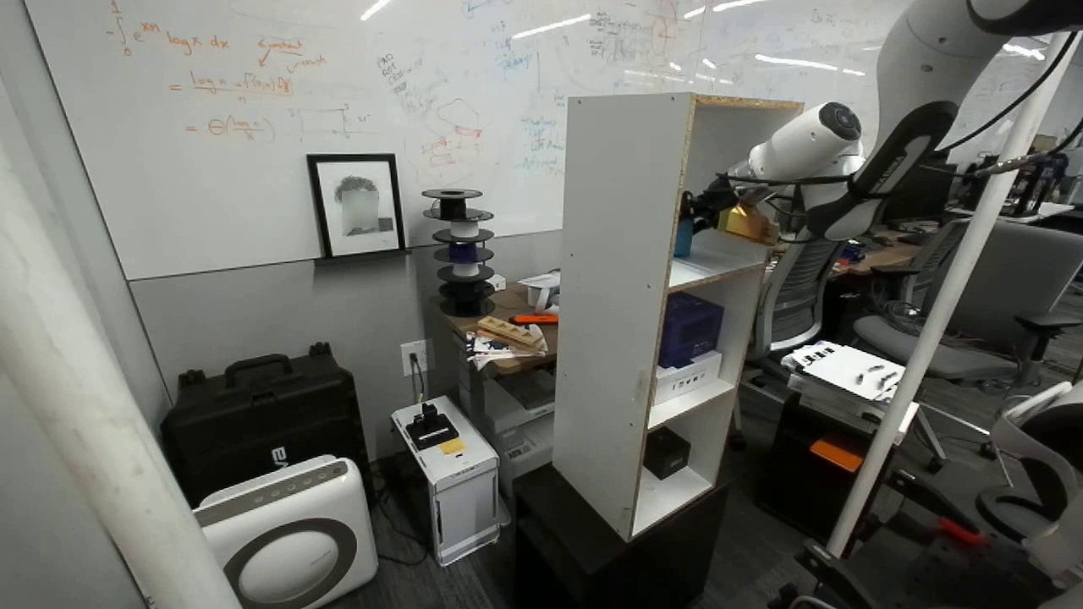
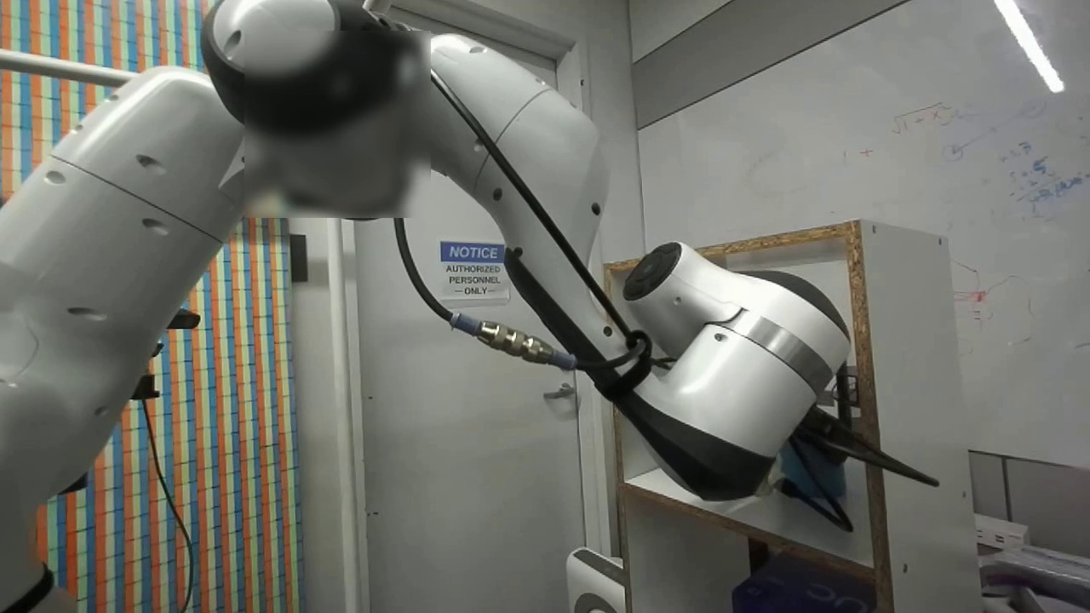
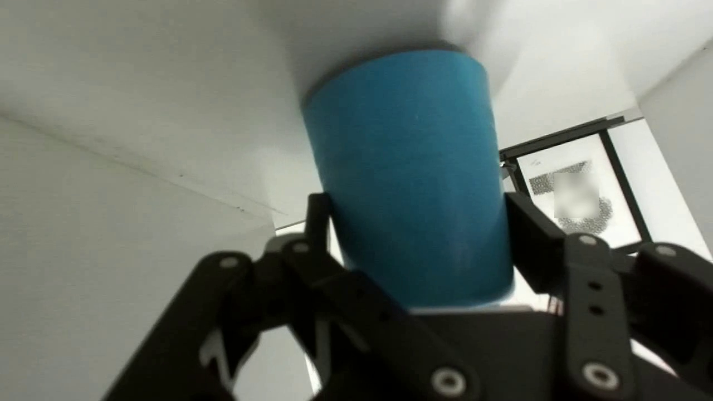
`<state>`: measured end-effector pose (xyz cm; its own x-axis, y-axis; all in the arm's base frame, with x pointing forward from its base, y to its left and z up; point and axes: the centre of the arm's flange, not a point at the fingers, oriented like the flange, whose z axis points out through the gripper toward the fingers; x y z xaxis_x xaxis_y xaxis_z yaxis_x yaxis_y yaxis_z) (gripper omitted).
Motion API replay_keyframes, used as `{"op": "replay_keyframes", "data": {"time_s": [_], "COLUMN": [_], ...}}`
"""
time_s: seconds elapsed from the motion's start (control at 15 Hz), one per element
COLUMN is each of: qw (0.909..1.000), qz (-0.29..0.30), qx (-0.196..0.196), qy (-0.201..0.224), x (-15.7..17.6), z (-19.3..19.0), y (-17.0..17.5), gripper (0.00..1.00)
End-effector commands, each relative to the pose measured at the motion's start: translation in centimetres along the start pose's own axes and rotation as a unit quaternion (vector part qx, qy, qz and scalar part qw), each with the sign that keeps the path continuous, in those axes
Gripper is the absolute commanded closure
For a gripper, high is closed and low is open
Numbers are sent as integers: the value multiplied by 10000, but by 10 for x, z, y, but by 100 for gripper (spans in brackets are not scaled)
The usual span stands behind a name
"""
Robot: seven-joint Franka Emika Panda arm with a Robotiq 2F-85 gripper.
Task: Put the blue cup on top of the shelf.
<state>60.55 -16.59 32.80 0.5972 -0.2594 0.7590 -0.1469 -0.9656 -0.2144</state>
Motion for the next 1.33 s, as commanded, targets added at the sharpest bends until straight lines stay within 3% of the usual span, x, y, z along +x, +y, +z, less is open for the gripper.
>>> {"op": "replay_keyframes", "data": {"time_s": [0.0,0.53,1.07,1.27], "qw": [9997,9963,9924,9930], "qz": [223,779,744,971], "qx": [98,-11,-471,-398], "qy": [56,-353,-856,-544], "x": [-17,-73,-109,-119], "z": [-40,-143,-249,-268], "y": [-15,-50,-73,-72], "gripper": [51,51,51,51]}}
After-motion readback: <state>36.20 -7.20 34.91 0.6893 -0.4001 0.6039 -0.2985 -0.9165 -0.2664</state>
